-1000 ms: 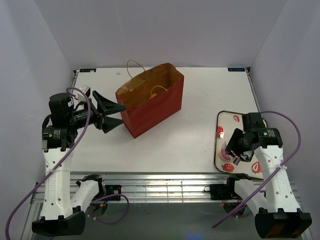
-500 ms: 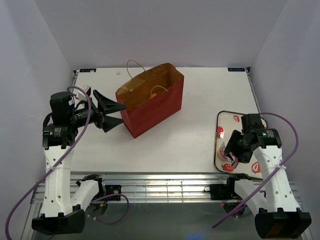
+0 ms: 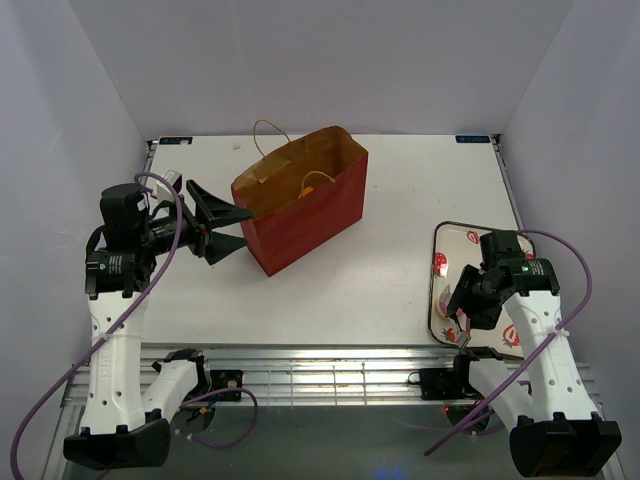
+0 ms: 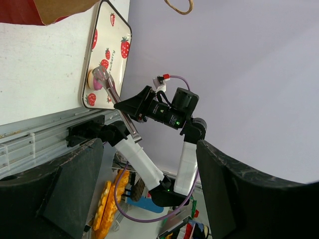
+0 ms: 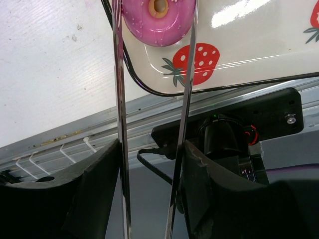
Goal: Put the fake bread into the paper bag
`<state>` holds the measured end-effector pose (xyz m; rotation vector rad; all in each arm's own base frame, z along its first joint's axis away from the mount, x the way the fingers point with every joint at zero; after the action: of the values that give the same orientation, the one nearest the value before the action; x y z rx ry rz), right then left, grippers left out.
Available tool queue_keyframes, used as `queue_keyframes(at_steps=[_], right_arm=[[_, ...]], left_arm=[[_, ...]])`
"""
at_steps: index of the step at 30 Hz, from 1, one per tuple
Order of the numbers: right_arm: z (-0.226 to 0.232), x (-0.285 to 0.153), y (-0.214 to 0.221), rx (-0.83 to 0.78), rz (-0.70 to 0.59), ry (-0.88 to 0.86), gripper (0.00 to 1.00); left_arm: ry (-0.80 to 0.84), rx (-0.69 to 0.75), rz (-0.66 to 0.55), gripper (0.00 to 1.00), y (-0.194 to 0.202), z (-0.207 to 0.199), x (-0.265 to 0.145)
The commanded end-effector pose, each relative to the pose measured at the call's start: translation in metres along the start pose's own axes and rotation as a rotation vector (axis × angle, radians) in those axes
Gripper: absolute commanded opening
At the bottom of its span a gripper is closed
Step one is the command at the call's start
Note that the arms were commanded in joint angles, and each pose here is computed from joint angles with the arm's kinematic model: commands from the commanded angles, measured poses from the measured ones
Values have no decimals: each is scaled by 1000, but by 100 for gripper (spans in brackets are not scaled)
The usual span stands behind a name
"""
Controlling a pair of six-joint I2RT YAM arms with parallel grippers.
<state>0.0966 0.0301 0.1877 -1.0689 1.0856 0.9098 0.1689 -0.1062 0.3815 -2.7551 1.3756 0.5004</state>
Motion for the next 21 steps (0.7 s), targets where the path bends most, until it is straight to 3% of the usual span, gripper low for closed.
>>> queue_keyframes(at_steps=[1,8,21], right_arm=[[1,-3,-4,-2,-14,-11,56],[4,-17,-19,-12,-71,-6,45],[9,-30,-44,2,-145,6,39]], left_arm=[[19,24,-2,86,3,-2,-3],[18,15,-8,85,3,-1,-3],[15,18,-17,85,5,-1,-5]])
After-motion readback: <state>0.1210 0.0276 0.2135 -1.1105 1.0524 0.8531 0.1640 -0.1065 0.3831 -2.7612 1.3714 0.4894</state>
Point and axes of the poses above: each gripper's point midway between its finger pads, its own x axis out along the fingers, its own z axis along the line the jaws close on, y = z × x, the point moved 6 cm from there along -x, back along the fingers, and after that the axes turned 11 degrees about -x, right-handed, at the moved point
